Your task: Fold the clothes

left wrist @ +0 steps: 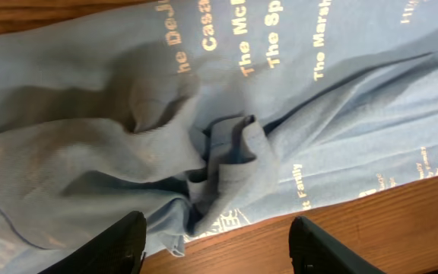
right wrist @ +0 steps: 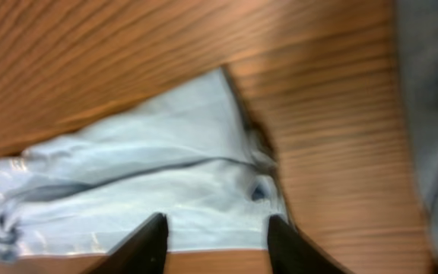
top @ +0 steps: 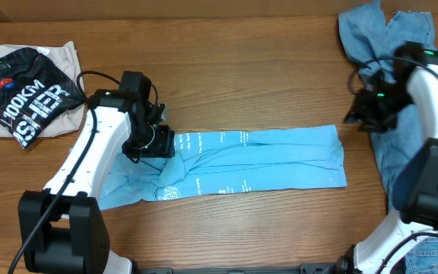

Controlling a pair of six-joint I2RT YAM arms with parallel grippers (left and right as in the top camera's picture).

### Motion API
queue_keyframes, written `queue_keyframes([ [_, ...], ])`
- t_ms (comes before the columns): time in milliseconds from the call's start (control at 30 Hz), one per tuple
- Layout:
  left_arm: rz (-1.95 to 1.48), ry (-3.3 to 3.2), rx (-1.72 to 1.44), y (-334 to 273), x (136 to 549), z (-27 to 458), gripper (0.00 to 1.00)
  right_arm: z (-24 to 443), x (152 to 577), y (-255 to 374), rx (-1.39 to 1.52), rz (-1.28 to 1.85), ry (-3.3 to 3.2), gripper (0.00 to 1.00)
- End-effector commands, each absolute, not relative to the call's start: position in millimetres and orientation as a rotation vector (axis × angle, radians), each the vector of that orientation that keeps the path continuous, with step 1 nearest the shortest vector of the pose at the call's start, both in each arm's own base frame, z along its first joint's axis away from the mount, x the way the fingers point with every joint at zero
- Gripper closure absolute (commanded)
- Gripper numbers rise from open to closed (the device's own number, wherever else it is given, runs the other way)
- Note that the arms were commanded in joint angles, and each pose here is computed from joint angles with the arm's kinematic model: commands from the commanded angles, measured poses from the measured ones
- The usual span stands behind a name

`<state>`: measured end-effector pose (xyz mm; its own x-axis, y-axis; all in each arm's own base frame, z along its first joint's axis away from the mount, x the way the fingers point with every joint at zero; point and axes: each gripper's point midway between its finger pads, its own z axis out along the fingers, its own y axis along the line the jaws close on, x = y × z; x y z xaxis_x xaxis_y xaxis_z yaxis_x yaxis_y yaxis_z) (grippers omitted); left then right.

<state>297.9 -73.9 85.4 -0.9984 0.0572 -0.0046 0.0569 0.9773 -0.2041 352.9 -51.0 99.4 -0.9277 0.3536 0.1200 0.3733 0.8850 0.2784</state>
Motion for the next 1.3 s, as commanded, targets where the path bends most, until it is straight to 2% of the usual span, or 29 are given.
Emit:
queue_keyframes([
  [0, 0.327, -3.147, -0.094, -72, 302, 91, 0.37, 95, 341, -61, -0.651, -0.577, -2.934, 0.42],
  [67, 0.328, -3.150, -0.095, -73, 303, 91, 0.37, 85, 330, -61, -0.657, -0.580, -2.896, 0.35],
  [167, 0.339, -3.150, -0.094, -74, 303, 91, 0.37, 66, 317, -56, -0.616, -0.586, -2.865, 0.30],
  [367, 0.341, -3.158, -0.096, -74, 305, 91, 0.36, 23, 301, -43, -0.608, -0.628, -2.849, 0.29],
  [633, 0.342, -3.163, -0.097, -74, 307, 91, 0.35, -3, 283, -20, -0.604, -0.737, -2.799, 0.30],
  [833, 0.342, -3.162, -0.096, -74, 307, 91, 0.35, -6, 278, -5, -0.540, -0.726, -2.788, 0.54],
  [1000, 0.341, -3.158, -0.096, -74, 305, 91, 0.36, -7, 280, -4, -0.546, -0.715, -2.793, 0.80],
  [1133, 0.341, -3.159, -0.095, -74, 306, 91, 0.37, -12, 281, -15, -0.633, -0.618, -2.797, 0.86],
  [1267, 0.341, -3.156, -0.095, -74, 305, 91, 0.39, -13, 285, -17, -0.629, -0.613, -2.818, 0.88],
])
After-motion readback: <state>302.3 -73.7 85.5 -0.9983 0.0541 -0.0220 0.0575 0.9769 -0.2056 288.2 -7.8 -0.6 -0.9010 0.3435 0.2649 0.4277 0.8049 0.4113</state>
